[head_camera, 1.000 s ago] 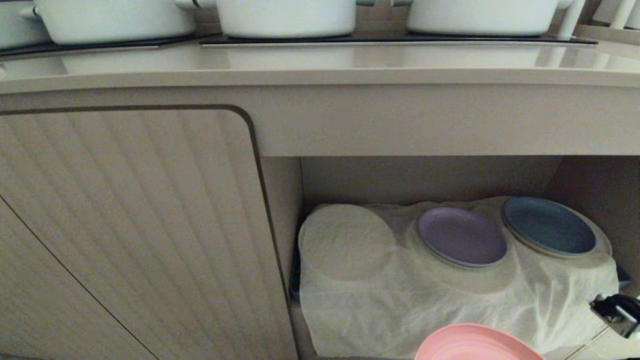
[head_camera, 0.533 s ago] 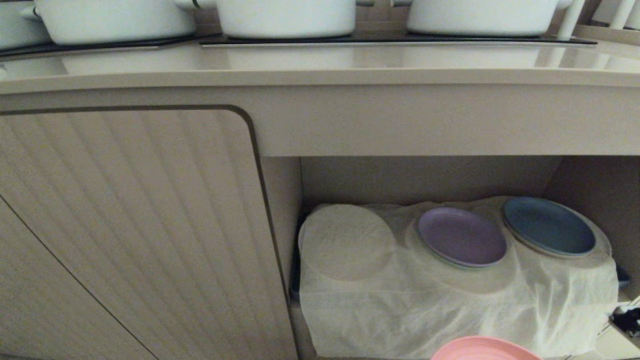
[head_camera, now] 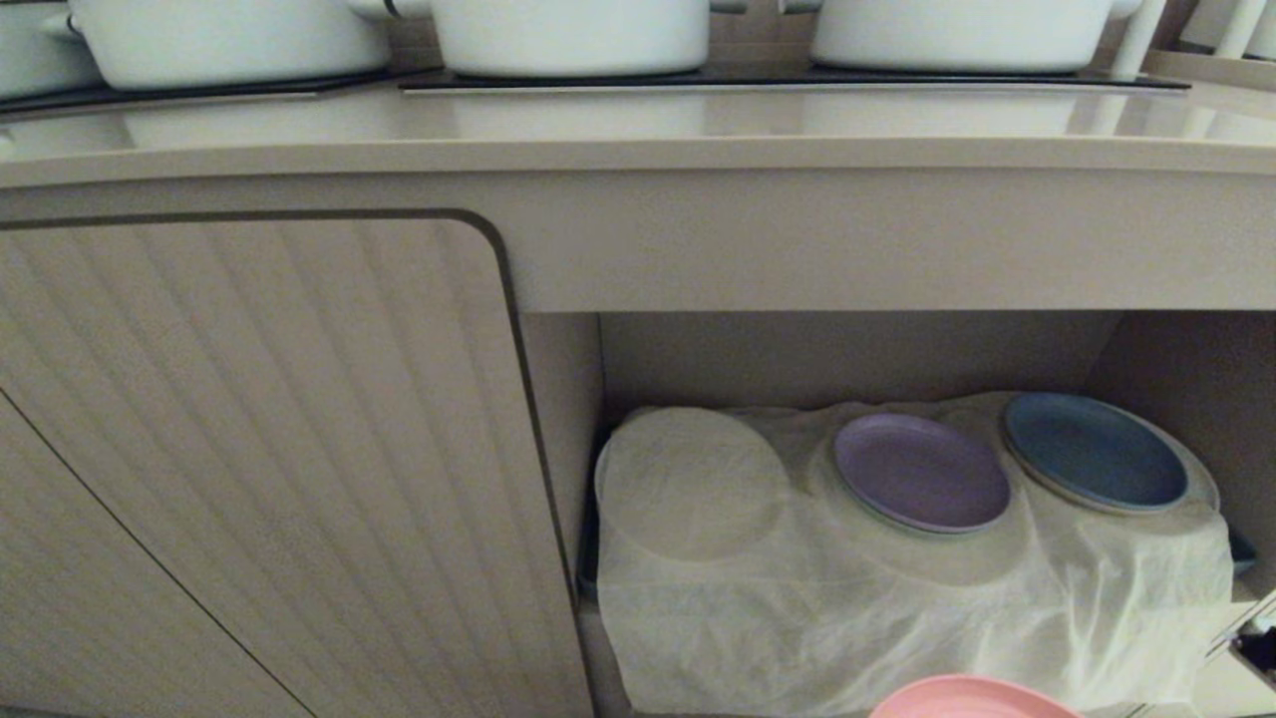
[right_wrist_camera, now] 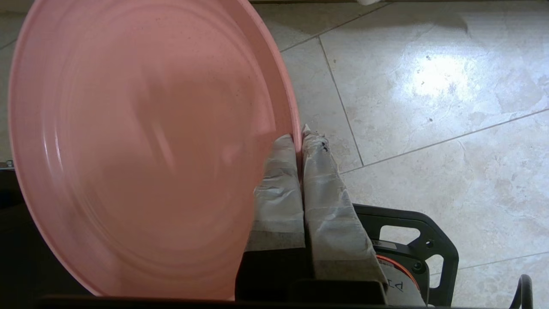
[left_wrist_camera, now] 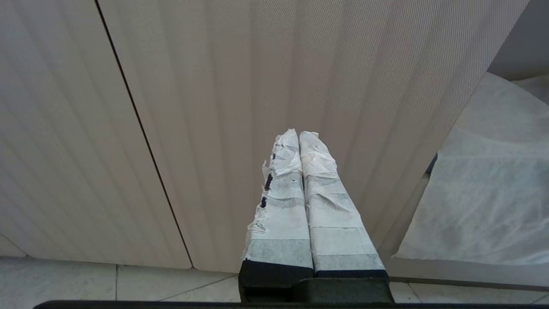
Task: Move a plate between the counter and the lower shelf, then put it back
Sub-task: Put the plate
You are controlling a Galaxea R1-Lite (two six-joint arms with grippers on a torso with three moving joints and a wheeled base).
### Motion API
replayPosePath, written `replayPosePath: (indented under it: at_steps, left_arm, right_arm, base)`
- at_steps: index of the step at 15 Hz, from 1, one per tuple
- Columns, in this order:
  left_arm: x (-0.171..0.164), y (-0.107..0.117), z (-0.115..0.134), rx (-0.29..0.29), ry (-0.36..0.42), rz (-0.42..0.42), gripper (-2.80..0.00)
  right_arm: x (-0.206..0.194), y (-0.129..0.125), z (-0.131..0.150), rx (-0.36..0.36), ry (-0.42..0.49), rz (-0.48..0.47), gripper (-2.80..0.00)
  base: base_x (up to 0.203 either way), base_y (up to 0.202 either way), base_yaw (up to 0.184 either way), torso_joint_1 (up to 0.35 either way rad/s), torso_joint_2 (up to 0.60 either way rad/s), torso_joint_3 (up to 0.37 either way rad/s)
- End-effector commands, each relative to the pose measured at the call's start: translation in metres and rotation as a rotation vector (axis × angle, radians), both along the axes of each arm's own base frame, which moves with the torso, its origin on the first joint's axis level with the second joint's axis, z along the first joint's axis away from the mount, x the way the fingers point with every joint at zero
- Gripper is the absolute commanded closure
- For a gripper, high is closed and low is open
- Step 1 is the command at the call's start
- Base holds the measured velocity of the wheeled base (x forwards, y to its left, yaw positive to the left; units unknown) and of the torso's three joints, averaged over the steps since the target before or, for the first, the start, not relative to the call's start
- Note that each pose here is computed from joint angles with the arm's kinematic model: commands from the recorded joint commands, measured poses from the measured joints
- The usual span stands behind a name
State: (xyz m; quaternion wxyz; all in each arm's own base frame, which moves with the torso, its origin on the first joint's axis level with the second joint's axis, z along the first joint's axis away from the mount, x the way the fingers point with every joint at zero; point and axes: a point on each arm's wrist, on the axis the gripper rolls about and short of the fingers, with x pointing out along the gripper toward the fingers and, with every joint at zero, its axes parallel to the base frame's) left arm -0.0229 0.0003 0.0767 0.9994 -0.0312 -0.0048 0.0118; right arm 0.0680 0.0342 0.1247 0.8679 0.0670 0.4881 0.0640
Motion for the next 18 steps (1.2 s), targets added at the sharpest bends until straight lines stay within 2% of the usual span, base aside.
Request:
replayPosePath:
  at_steps: [1,18]
  left_arm:
    - [0.0001,0.0000,0.0000,-0.001,0.001,0.001,0.00]
    - [0.0001,0.0000,-0.0002,-0.002,0.003,-0.001,0.00]
  right_arm:
    - [-0.0002,-0.0001,-0.0012,-0.002,0.007,-0.002,0.00]
    - [0.0008,0.0008,-0.0065,0.000,0.035,-0.019,0.00]
  base:
    - [0.000,0.000,0.000,0.000,0.00,0.000]
    - [0.000,0.000,0.000,0.000,0.00,0.000]
